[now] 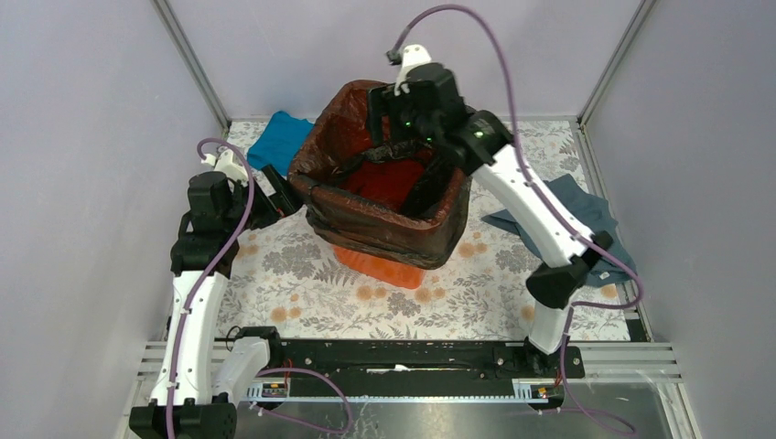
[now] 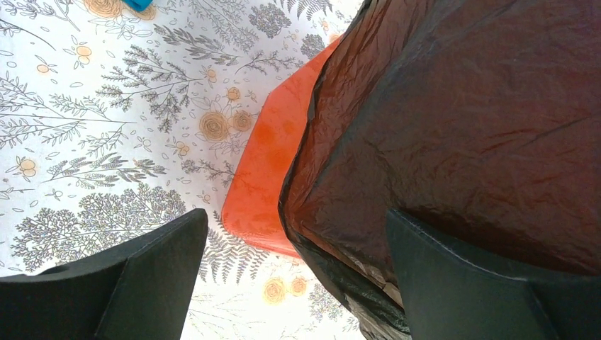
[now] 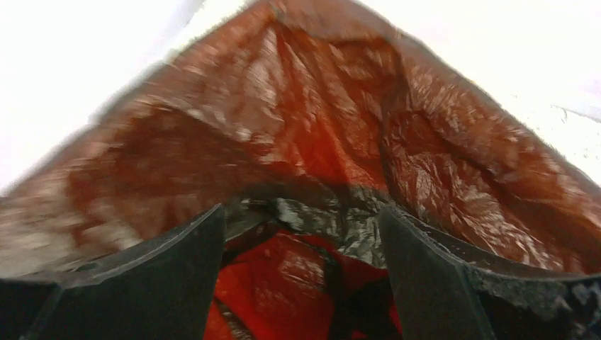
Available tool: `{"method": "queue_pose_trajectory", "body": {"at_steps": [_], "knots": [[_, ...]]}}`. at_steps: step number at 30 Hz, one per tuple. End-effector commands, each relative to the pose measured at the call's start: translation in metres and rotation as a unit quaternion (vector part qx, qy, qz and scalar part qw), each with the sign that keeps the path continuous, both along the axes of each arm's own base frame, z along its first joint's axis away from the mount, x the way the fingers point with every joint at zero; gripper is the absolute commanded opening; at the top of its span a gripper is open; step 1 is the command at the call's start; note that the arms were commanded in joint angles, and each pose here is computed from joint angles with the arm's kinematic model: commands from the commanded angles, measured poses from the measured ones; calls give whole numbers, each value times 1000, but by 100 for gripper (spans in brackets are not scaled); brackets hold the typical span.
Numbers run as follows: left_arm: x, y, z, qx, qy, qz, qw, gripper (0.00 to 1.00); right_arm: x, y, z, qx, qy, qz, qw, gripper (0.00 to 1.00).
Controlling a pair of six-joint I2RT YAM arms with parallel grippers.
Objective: Put the trash bags into the trash bin
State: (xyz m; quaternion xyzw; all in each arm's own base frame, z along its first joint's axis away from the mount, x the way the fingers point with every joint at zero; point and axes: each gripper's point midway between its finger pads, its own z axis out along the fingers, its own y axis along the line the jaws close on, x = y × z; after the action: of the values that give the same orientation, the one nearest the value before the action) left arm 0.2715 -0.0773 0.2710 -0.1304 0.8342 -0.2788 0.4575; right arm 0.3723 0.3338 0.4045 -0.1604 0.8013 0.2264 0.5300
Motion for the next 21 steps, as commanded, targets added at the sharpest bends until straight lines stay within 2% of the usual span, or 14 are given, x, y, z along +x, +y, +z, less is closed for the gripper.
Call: {"method": "queue_pose_trajectory", "body": {"at_steps": [1,4,9,11,15,21], "knots": [[-1,-2,16,11,-39,-13,999,99,25,-19,-24,-69,-12,-69,995,84],[-1,2,15,20,-40,-7,999,99,41,-44,-44,-116,-21,-145,982,84],[0,-1,18,15,-41,-14,999,99,60,-80,-60,-196,-52,-244,948,87],[-1,-2,22,15,-45,-16,999,99,63,-76,-65,-203,-48,-238,949,89],[-2,3,21,25,-44,-6,999,99,62,-51,-71,-174,-25,-192,965,92],[-1,38,20,103,-37,72,991,99,38,-1,-49,-90,-17,-99,991,96]]}}
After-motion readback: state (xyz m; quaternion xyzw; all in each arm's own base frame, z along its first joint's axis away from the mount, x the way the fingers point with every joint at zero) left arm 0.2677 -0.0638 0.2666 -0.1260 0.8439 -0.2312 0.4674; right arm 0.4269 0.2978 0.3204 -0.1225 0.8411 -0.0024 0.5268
